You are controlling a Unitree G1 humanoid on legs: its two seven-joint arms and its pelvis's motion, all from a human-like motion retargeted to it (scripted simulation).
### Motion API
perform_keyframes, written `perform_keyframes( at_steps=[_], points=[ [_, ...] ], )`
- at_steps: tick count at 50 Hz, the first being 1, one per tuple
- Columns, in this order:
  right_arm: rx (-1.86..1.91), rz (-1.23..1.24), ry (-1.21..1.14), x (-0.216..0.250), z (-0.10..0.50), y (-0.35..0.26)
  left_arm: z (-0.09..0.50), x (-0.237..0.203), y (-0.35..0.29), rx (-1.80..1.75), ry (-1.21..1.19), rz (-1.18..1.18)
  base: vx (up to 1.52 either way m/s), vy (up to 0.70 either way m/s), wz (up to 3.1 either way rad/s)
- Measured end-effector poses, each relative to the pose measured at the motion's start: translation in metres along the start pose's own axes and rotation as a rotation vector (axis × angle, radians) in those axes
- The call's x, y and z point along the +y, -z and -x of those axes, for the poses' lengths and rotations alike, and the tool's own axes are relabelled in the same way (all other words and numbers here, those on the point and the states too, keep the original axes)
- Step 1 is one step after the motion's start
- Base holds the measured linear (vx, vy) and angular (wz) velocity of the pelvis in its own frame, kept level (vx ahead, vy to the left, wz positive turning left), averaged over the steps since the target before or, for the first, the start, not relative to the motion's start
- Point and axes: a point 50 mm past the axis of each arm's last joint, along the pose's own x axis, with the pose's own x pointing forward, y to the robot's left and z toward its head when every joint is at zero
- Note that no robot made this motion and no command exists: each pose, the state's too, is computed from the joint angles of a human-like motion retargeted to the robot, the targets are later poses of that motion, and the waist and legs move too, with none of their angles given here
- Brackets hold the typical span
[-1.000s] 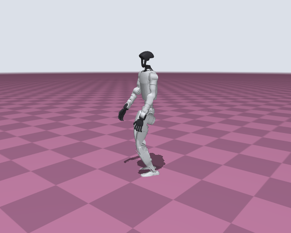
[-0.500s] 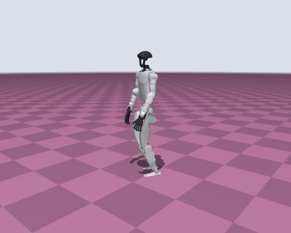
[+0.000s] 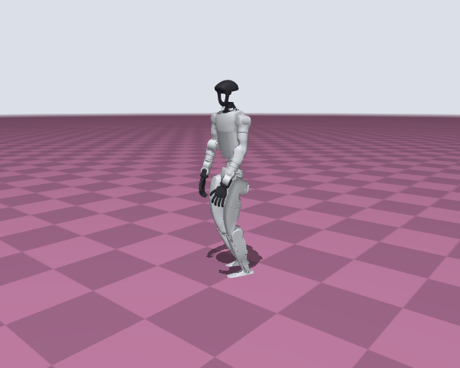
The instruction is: Walk
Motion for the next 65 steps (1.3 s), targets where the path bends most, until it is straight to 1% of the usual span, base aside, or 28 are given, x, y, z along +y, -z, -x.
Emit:
perform_keyframes(
  at_steps=[10, 15, 24, 30, 40, 47, 55, 60, 65],
  points=[
    [0.034, 0.031, 0.005, -0.004, 0.001, 0.009, -0.002, 0.001, -0.02, -0.065, -0.01, -0.016, -0.01, 0.04, 0.27],
    [0.018, 0.042, 0.016, -0.009, 0.001, 0.004, -0.003, -0.003, -0.024, -0.081, -0.007, -0.011, 0.01, 0.07, 0.28],
    [-0.122, 0.04, 0.039, -0.02, -0.001, -0.042, 0.005, -0.008, 0.027, 0.067, -0.017, 0.061, 0.04, 0.09, 0.29],
    [-0.153, 0.01, 0.044, -0.02, 0.0, -0.049, 0.006, -0.011, 0.038, 0.112, -0.021, 0.136, 0.06, 0.11, 0.77],
    [-0.207, -0.047, 0.06, -0.023, 0.001, -0.065, 0.009, 0.008, 0.047, 0.156, -0.1, 0.272, 0.21, 0.07, 0.46],
    [-0.171, -0.104, 0.065, -0.022, 0.0, -0.051, 0.008, 0.016, 0.038, 0.098, -0.143, 0.316, 0.34, 0.01, 0.18],
    [-0.069, -0.168, 0.061, -0.012, 0.0, -0.019, 0.007, 0.019, 0.03, 0.047, -0.17, 0.347, 0.45, -0.03, 0.25],
    [0.005, -0.205, 0.06, -0.006, 0.001, 0.003, 0.008, 0.004, 0.038, 0.063, -0.154, 0.409, 0.5, -0.08, 0.43],
    [0.029, -0.226, 0.071, -0.01, 0.003, 0.014, 0.011, -0.014, 0.049, 0.091, -0.106, 0.441, 0.49, -0.1, -0.14]
  ],
)
